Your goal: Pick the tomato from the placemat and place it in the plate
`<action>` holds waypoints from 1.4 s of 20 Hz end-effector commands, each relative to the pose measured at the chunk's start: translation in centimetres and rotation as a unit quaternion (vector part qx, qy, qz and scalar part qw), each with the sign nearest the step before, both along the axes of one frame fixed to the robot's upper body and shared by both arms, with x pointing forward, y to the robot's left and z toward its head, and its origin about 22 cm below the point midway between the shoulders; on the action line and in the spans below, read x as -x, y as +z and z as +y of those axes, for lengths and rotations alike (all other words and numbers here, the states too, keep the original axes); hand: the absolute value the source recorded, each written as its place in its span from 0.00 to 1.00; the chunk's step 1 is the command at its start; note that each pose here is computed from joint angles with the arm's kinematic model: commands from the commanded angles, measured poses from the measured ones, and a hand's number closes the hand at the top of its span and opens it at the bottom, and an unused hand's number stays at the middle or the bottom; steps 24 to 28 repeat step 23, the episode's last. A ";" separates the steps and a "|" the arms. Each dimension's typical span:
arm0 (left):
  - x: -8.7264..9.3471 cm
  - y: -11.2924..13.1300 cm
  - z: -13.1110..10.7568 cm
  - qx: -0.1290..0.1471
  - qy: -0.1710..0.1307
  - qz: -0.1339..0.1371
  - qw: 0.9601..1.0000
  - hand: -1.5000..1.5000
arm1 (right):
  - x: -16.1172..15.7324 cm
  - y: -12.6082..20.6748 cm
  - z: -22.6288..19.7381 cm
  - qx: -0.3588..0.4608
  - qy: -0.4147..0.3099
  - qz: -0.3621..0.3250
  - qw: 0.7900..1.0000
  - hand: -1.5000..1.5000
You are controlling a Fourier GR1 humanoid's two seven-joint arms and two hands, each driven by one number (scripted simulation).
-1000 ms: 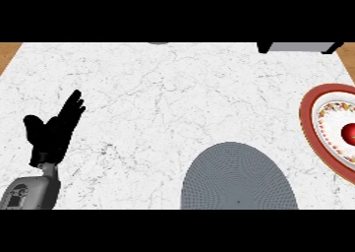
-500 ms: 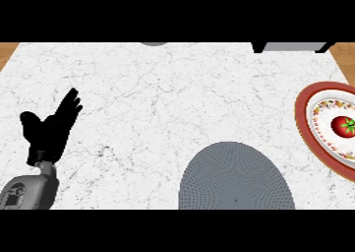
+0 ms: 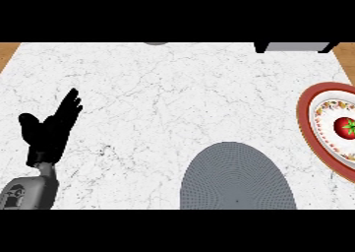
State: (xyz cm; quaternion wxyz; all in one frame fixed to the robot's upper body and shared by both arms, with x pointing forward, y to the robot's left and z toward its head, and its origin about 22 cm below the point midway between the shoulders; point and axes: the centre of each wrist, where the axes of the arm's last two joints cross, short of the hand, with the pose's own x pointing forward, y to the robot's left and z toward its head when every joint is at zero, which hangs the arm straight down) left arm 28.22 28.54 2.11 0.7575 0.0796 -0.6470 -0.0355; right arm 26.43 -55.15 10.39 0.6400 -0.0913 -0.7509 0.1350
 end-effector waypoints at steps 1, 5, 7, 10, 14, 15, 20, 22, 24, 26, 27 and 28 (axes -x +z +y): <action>0.9 -0.6 0.8 0.001 -0.014 0.000 1.000 0.50 | 1.0 0.9 -1.6 -0.055 0.068 -0.028 0.996 0.00; 0.0 0.0 -1.1 0.013 -0.007 -0.001 1.000 0.50 | 2.7 0.7 -2.7 -0.055 0.063 -0.036 0.996 0.00; 0.1 0.8 0.4 -0.002 -0.005 -0.005 1.000 0.50 | 2.8 0.3 -2.7 -0.050 0.056 -0.032 0.997 0.00; -0.9 0.9 -0.9 0.005 -0.008 -0.008 1.000 0.50 | 3.5 0.5 -3.4 -0.051 0.039 -0.036 0.997 0.00; -1.0 -0.4 -0.6 0.006 -0.004 -0.005 1.000 0.50 | 4.2 -0.7 -3.4 -0.037 0.026 -0.041 0.998 0.00; -1.6 -0.1 -0.9 -0.001 -0.010 -0.005 1.000 0.50 | 3.2 0.0 -3.0 -0.035 0.035 -0.045 0.998 0.00; -0.4 -1.4 -1.0 -0.001 -0.012 0.006 1.000 0.50 | 4.5 0.6 -4.2 -0.014 0.019 -0.030 0.999 0.00; -0.1 -0.3 -0.7 0.006 -0.018 -0.010 1.000 0.50 | 5.2 0.4 -4.5 -0.011 0.011 -0.016 1.000 0.00; -0.4 -0.1 -0.4 0.005 -0.014 -0.005 1.000 0.50 | 5.7 0.9 -5.0 -0.006 0.005 -0.021 1.000 0.00; -0.4 -0.1 -0.4 0.005 -0.014 -0.005 1.000 0.50 | 5.7 0.9 -5.0 -0.006 0.005 -0.021 1.000 0.00; -0.4 -0.1 -0.4 0.005 -0.014 -0.005 1.000 0.50 | 5.7 0.9 -5.0 -0.006 0.005 -0.021 1.000 0.00; -0.4 -0.1 -0.4 0.005 -0.014 -0.005 1.000 0.50 | 5.7 0.9 -5.0 -0.006 0.005 -0.021 1.000 0.00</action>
